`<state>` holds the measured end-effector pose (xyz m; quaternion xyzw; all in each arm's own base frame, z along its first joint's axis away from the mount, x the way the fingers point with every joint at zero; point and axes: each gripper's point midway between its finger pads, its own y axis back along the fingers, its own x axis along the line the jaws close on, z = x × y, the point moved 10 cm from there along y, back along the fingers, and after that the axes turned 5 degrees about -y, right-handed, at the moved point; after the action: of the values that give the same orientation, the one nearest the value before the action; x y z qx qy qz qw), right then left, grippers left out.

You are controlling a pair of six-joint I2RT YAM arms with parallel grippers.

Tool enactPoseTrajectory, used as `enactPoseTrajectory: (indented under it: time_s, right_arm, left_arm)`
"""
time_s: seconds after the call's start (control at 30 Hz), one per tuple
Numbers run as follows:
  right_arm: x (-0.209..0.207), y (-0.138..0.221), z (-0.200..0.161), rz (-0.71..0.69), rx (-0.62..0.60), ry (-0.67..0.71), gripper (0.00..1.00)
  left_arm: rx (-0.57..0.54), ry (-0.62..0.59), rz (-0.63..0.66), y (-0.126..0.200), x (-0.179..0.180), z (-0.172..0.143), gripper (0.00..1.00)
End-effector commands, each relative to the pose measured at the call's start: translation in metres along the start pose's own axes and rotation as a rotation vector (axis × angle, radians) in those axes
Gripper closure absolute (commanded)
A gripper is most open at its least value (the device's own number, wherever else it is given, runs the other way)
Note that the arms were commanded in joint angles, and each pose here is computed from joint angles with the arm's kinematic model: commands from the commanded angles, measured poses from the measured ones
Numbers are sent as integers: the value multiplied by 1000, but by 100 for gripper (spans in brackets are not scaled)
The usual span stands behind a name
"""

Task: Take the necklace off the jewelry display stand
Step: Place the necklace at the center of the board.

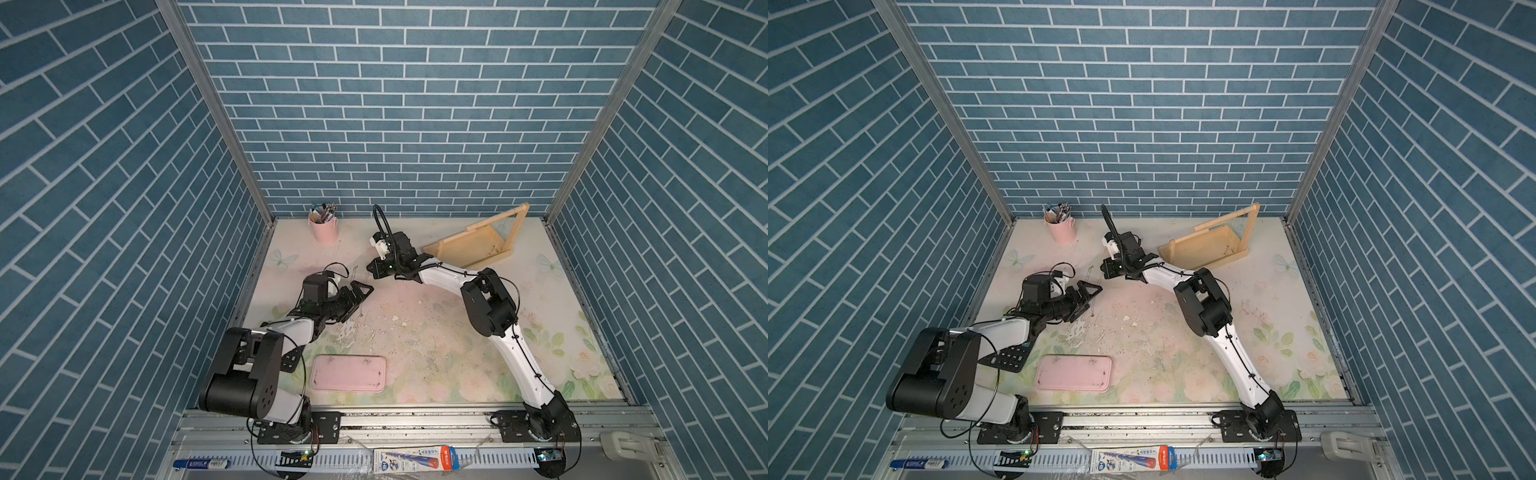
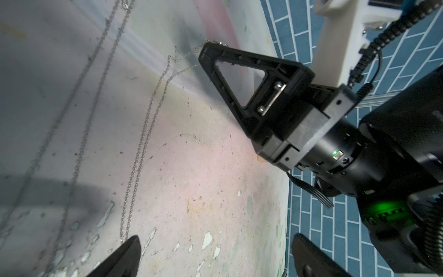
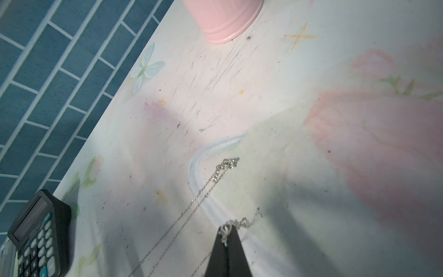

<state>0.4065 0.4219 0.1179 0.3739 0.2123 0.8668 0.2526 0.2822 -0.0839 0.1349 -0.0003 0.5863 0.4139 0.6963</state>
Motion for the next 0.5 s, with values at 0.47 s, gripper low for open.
enactPoseTrajectory:
  time_s: [0.47]
  right_arm:
    - [-10,-9,5,18,3,-7,99]
  left_arm:
    - [11,-37,4,2,-10,5,1]
